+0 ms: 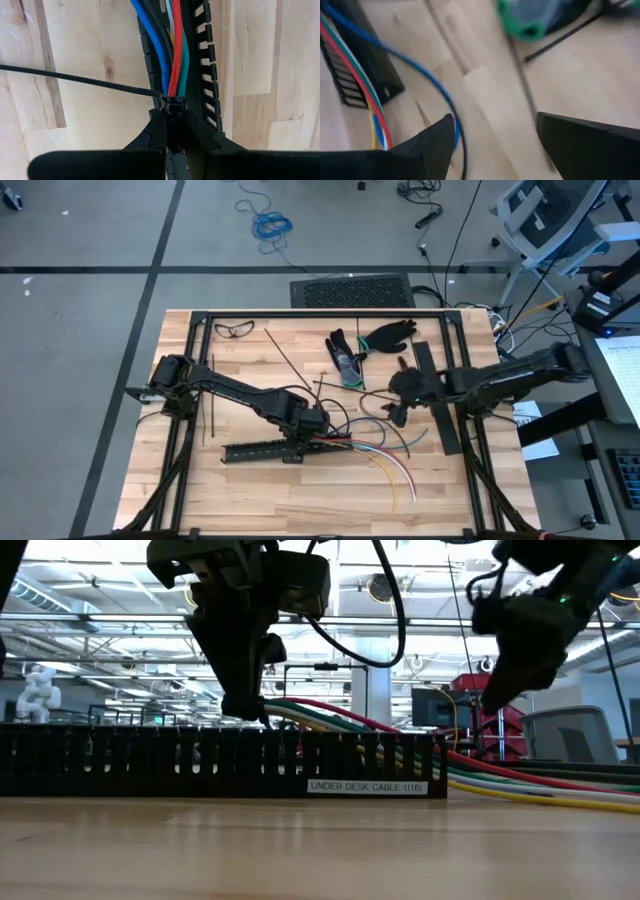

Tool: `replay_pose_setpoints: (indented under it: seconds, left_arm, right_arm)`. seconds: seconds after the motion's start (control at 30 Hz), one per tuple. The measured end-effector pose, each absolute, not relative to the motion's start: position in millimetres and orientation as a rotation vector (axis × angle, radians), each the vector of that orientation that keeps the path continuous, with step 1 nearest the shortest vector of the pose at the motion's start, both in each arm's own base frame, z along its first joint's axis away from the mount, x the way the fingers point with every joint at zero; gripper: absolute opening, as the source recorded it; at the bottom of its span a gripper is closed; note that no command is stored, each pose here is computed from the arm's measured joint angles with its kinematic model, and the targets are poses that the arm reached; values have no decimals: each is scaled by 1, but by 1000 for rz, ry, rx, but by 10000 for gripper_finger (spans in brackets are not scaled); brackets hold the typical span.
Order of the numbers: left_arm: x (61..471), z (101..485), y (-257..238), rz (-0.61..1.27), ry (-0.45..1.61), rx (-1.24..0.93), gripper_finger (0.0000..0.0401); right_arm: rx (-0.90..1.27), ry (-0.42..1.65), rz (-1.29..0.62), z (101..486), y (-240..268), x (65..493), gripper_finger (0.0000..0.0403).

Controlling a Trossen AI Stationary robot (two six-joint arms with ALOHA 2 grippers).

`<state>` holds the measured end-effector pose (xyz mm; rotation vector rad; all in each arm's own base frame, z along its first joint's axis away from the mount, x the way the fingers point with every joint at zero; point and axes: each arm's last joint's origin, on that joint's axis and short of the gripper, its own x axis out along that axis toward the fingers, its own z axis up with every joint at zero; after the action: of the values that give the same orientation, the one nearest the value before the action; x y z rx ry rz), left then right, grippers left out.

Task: Ziptie cables
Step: Put the zip tied cable wires into the black cable duct

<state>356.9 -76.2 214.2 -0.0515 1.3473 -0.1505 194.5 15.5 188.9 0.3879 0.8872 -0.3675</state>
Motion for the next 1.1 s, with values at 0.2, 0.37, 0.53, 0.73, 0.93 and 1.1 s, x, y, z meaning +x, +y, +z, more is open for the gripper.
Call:
replay_pose_setpoints:
  seconds: [0.2,0.37,0.53,0.73,0.93,1.1]
  left_arm:
    - [357,214,-76,-150,1349,-52,36]
    - [357,214,-76,-149,1351,-51,36]
    - [357,214,-76,-132,1350,-38,36]
    - [357,214,-75,-115,1347,-20,35]
    - [357,214,-74,-116,1344,-5,35]
    - [357,214,-74,-113,1342,10,35]
  right_arm:
    - [398,883,-276,163,32,226,283]
    - [367,915,-216,148,39,235,313]
    - [296,911,-248,145,37,236,331]
    - [270,910,-251,145,37,236,336]
    - [274,880,-246,143,37,241,336]
    - [270,887,-248,124,39,252,336]
